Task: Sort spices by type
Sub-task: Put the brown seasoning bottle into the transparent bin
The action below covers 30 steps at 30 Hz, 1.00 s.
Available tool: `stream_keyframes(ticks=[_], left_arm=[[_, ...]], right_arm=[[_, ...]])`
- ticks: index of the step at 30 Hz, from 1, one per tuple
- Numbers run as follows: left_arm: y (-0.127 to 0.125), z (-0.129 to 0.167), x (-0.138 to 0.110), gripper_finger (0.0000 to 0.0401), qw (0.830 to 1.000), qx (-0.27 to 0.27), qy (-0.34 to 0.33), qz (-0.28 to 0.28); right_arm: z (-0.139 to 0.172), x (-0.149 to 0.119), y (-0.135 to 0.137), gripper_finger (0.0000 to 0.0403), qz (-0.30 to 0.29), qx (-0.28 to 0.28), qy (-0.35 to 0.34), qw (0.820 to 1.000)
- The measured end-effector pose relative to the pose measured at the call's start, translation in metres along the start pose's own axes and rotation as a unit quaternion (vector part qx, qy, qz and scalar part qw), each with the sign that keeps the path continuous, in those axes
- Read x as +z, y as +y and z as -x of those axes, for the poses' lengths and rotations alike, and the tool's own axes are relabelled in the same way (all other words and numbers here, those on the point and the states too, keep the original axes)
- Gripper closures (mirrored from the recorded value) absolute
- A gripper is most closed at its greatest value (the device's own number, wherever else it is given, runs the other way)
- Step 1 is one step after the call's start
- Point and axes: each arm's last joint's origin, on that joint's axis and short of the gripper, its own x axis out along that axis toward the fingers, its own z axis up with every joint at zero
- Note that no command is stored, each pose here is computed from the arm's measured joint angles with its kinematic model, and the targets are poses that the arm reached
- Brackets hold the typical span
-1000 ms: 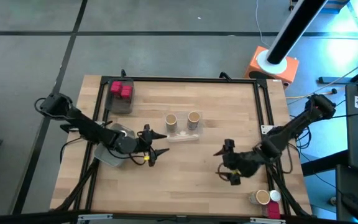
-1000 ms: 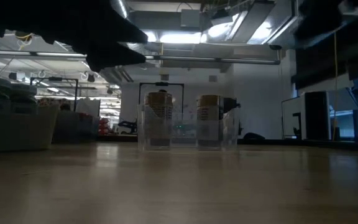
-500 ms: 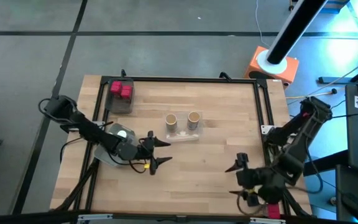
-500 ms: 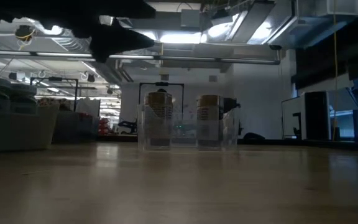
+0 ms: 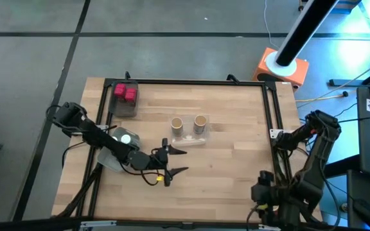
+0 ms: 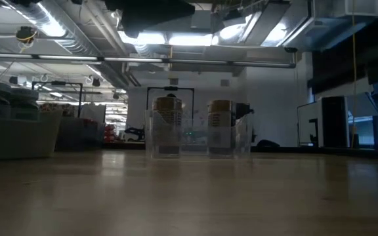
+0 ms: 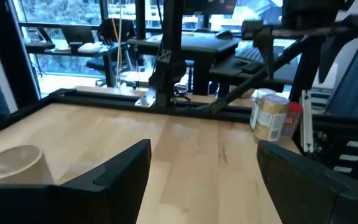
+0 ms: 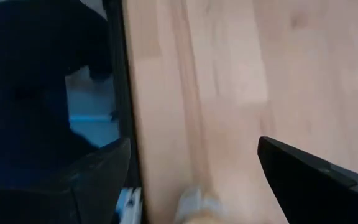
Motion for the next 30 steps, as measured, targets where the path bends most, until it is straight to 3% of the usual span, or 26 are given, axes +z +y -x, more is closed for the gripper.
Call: stream_keyframes(ticks=[5,11,20,30], left_arm=[[-0.005,0.003,-0.002,0.0125,1.000,-0.007,0.007,0.024],[-0.012,0.004,-0.011,0.0125,0.998,-0.015,0.016,0.055],[-0.016,0.006,-0.014,0.0125,0.996,-0.019,0.022,0.088],[-0.016,0.006,-0.014,0.0125,0.995,-0.020,0.022,0.091]], right_arm=[[0.004,-0.019,0.002,0.0049,-0.053,-0.003,0.056,0.997],[0.005,-0.043,0.008,0.0049,-0.090,-0.027,0.077,0.993],[-0.019,-0.067,0.019,0.0049,-0.056,-0.096,0.102,0.988],[-0.030,-0.071,0.021,0.0049,-0.029,-0.115,0.115,0.986]])
